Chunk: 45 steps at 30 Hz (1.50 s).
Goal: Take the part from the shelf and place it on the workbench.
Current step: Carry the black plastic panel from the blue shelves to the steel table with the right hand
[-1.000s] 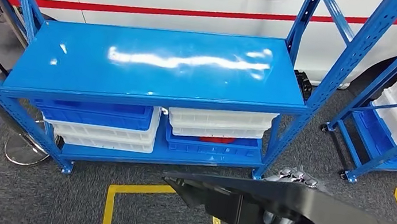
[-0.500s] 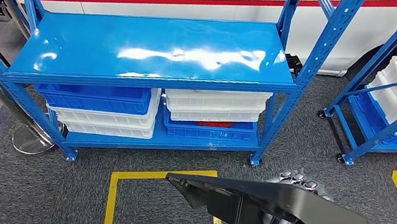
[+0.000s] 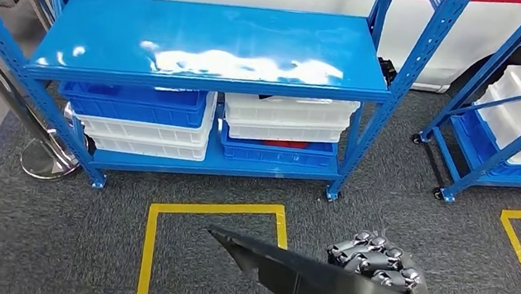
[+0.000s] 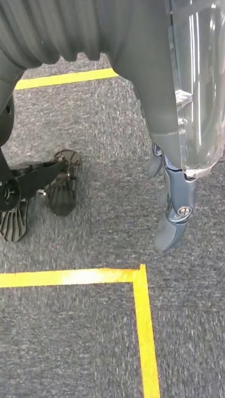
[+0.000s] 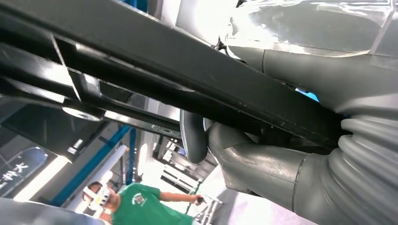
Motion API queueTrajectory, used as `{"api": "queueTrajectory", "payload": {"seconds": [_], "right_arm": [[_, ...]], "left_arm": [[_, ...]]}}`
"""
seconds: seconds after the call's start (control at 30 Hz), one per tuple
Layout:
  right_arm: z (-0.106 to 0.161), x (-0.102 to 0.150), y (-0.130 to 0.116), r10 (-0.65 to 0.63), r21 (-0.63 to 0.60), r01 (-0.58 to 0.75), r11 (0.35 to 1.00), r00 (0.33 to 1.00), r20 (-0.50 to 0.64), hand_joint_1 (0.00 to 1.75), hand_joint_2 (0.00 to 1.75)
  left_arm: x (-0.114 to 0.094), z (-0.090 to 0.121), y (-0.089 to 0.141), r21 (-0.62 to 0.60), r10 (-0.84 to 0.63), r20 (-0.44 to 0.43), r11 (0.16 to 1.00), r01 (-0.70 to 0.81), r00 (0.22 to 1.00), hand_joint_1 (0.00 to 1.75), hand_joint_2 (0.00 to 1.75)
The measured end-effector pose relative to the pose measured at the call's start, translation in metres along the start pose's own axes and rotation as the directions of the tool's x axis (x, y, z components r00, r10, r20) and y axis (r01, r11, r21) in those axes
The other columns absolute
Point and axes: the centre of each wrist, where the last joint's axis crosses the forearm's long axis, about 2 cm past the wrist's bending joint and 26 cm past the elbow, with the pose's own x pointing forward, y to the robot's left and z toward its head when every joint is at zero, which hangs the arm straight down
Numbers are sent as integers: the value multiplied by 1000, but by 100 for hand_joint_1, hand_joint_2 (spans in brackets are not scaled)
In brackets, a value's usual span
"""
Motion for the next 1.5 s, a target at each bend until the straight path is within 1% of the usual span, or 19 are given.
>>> {"api": "queueTrajectory", "payload": {"seconds": [0.2, 0.53, 0.77, 1.0, 1.3, 1.5], "right_arm": [[2, 1, 8, 17, -26, -17, 1000, 1000, -10, 175, 175], [-7, 8, 12, 67, -39, -66, 997, 997, 31, 175, 175], [-7, 5, 15, -15, -25, 16, 1000, 999, 35, 175, 175], [-8, -1, 16, -54, 17, 53, 998, 998, 29, 175, 175], [-14, -20, 21, -131, 62, 130, 990, 991, 18, 175, 175], [-29, -31, 21, -148, 79, 145, 986, 988, 36, 175, 175]], "left_arm": [[0, 0, 0, -15, -21, 3, 1000, 21, 1000, 0, 175], [4, -2, 0, -20, -51, -13, 998, 51, 999, 0, 175], [7, -3, 0, -22, -57, -14, 998, 57, 998, 0, 175], [7, -3, -5, -19, -40, -21, 999, 39, 999, 0, 175], [0, 0, -14, 64, 20, -38, 998, -18, 999, 0, 175], [-2, 1, -13, 145, 52, -70, 989, -41, 996, 0, 175]]}}
